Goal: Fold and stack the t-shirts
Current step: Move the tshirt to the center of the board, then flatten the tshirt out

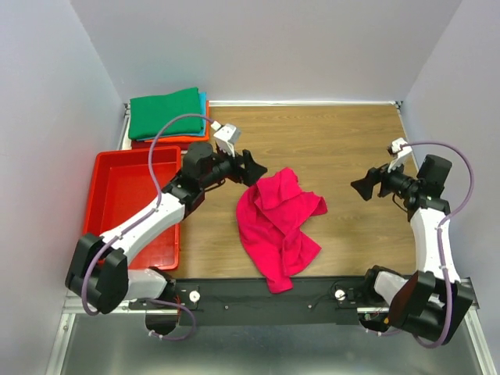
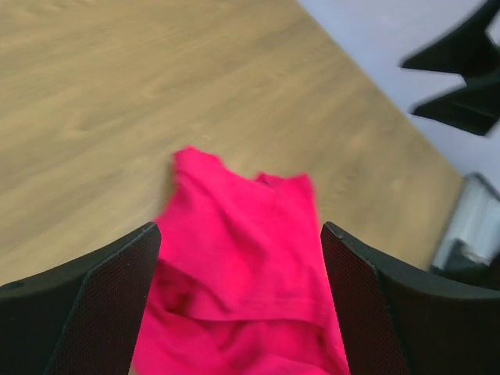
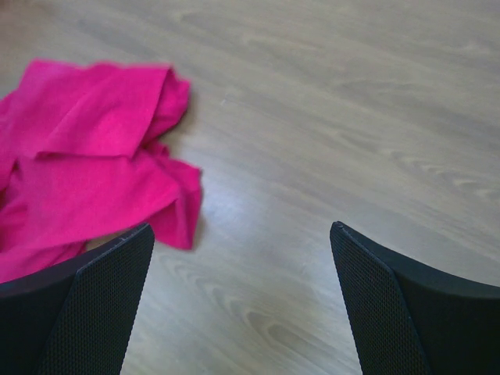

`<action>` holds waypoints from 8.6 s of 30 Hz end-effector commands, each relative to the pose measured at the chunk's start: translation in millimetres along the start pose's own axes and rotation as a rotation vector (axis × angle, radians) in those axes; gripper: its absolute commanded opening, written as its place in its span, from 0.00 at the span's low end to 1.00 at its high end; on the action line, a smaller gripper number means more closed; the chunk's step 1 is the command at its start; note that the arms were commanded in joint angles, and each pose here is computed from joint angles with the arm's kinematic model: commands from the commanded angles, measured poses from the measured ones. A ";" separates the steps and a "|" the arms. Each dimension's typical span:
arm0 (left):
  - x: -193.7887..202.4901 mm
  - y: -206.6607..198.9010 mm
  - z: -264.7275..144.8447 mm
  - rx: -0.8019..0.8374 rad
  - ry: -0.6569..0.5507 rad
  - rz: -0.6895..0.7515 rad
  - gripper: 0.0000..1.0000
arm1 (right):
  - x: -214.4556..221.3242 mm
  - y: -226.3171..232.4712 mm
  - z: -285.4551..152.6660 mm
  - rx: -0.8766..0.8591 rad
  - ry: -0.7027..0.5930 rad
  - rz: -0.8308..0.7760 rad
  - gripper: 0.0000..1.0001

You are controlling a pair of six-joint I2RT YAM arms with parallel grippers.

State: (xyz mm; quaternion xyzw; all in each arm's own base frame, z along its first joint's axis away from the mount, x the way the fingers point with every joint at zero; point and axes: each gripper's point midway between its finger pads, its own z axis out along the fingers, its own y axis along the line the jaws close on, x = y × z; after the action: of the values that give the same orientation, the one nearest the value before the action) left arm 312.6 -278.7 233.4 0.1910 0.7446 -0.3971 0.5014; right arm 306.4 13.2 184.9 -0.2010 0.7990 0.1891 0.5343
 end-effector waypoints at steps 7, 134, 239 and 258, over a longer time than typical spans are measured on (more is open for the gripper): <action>-38.9 -33.4 -9.9 0.144 0.019 0.558 0.87 | 32.6 63.5 11.3 -0.388 0.125 -0.001 1.00; -130.4 78.1 80.3 -0.102 -0.002 0.361 0.00 | 204.8 306.3 11.5 -1.127 0.509 -1.109 0.48; 148.4 53.0 -4.7 -0.229 0.544 -0.152 0.50 | 156.2 -15.8 -10.3 0.041 0.730 -0.047 0.83; 244.6 11.5 -46.1 -0.206 0.682 -0.341 0.47 | 231.5 -13.5 -97.1 0.031 1.235 -0.135 0.30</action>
State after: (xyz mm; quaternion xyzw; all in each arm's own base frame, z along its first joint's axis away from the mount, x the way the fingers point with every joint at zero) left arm 236.4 -254.8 28.7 0.1461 0.9188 -0.2875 0.2277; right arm 230.6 -54.5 13.1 -0.2909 0.9479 0.0169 0.1289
